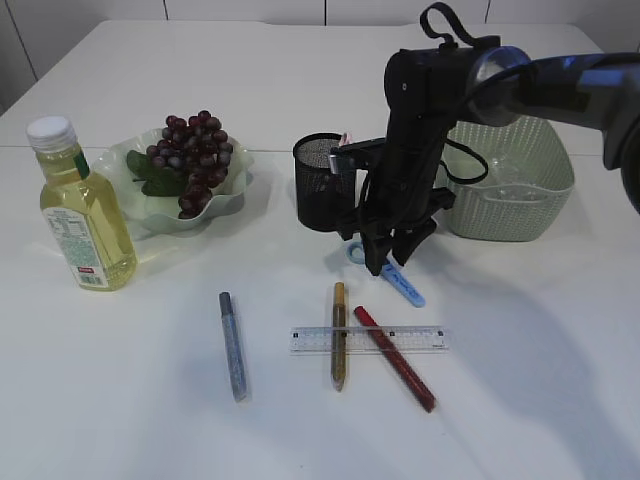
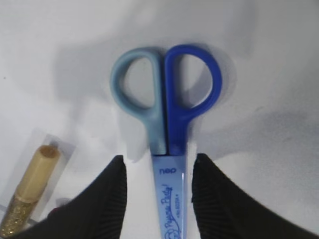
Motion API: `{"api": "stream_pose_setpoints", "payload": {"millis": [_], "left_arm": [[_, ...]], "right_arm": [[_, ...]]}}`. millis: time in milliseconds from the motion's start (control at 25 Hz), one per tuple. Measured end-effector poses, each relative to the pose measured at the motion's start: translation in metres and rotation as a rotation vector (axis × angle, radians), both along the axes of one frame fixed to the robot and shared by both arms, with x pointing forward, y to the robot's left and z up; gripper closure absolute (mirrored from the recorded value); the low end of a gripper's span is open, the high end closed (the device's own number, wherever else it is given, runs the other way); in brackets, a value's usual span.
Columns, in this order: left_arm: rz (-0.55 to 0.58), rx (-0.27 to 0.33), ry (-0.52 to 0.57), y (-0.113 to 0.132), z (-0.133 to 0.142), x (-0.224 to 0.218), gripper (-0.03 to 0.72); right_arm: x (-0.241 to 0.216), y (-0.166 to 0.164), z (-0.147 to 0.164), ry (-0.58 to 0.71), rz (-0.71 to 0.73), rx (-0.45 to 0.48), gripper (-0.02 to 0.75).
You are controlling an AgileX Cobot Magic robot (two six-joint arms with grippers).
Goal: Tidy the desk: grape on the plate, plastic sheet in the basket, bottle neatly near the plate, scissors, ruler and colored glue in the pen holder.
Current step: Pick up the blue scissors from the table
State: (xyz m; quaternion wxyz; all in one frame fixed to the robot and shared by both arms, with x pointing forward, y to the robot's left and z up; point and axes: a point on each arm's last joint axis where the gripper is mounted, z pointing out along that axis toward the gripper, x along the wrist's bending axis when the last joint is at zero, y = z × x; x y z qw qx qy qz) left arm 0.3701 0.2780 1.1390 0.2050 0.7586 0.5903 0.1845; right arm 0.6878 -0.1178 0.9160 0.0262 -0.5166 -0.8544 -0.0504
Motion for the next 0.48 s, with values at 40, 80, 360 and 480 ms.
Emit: {"api": "stream_pose_setpoints", "payload": {"millis": [40,80,360,480], "left_arm": [[0.0,0.0,0.0,0.0,0.0,0.0,0.253],[0.0,0.0,0.0,0.0,0.0,0.0,0.254],[0.0,0.0,0.0,0.0,0.0,0.0,0.253],[0.0,0.0,0.0,0.0,0.0,0.0,0.254]], "right_arm": [[0.0002,-0.0005,-0.0001,-0.002,0.002,-0.005,0.387],[0.0002,-0.0007,-0.0001,-0.003,0.002,-0.007,0.387],[0.0004,-0.001,-0.0001,-0.005,0.006,-0.012,0.387],[0.0004,-0.001,-0.0013,-0.002,0.008,-0.012,0.387]]}}
